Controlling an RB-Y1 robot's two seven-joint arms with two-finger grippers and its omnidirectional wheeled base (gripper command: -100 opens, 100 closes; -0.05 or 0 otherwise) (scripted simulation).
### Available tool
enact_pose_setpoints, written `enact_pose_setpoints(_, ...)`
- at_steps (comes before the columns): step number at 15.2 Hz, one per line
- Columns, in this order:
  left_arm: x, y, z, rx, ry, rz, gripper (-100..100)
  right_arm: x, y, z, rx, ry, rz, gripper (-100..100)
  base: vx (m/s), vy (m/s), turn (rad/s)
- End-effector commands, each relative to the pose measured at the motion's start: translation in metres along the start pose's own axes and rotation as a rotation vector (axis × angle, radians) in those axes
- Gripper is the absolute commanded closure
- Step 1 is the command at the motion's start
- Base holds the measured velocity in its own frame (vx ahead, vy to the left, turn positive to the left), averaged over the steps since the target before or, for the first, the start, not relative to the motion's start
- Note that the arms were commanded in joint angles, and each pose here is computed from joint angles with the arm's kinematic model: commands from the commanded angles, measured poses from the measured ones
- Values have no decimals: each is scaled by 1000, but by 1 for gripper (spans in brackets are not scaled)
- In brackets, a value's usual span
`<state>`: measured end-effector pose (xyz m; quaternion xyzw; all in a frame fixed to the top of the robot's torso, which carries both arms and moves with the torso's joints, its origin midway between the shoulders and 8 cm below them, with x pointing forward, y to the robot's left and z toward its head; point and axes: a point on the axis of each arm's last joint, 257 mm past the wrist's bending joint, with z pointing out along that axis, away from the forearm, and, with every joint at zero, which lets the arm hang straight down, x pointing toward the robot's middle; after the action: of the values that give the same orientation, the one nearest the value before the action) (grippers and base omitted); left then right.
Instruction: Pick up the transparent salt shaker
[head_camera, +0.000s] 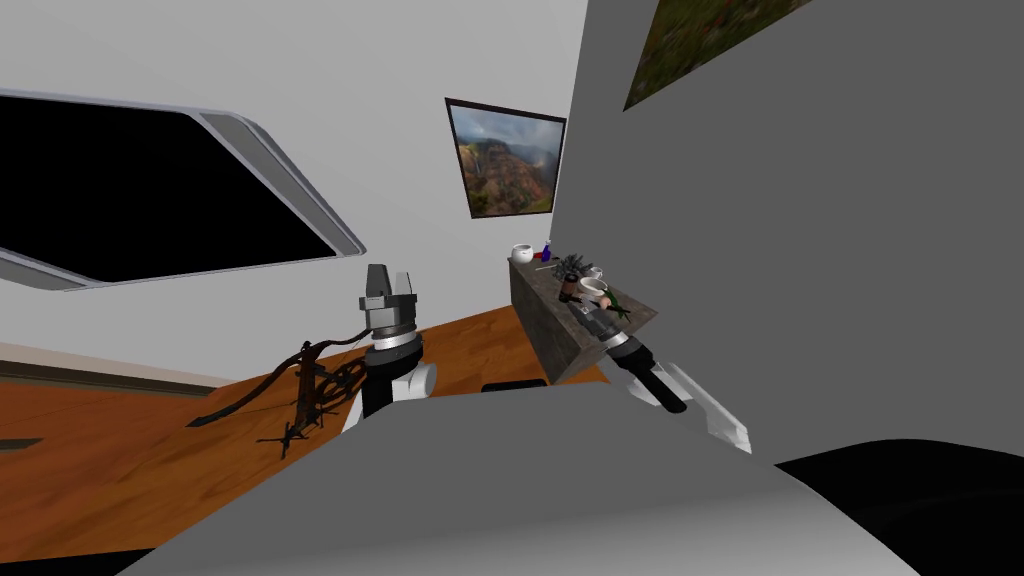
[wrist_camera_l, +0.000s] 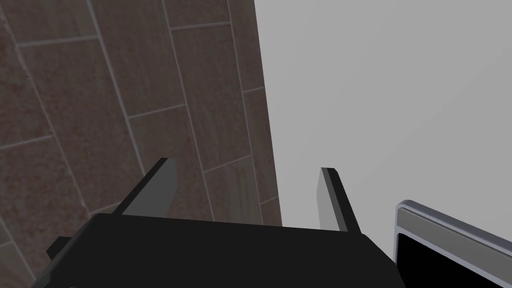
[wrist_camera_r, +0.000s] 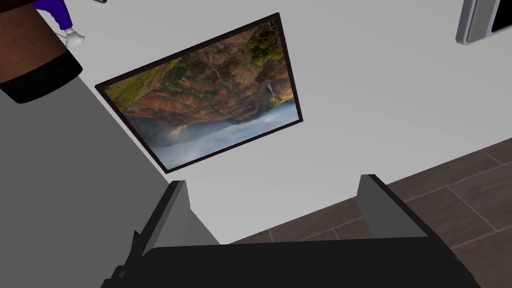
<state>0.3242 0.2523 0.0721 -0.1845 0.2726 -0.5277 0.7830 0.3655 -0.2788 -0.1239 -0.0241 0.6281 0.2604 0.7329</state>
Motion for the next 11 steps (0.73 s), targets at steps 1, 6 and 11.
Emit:
enact_pose_setpoints(1,0,0,0,0,0,0,0,7,-9,-7,9,48,-81,-100,63,28,-33)
enact_pose_setpoints(6,0,0,0,0,0,0,0,26,-53,-34,42,217,-362,-100,70,13,-32)
enact_pose_setpoints(11,0,0,0,0,0,0,0,35,-87,-56,53,342,-576,-100,67,8,-31)
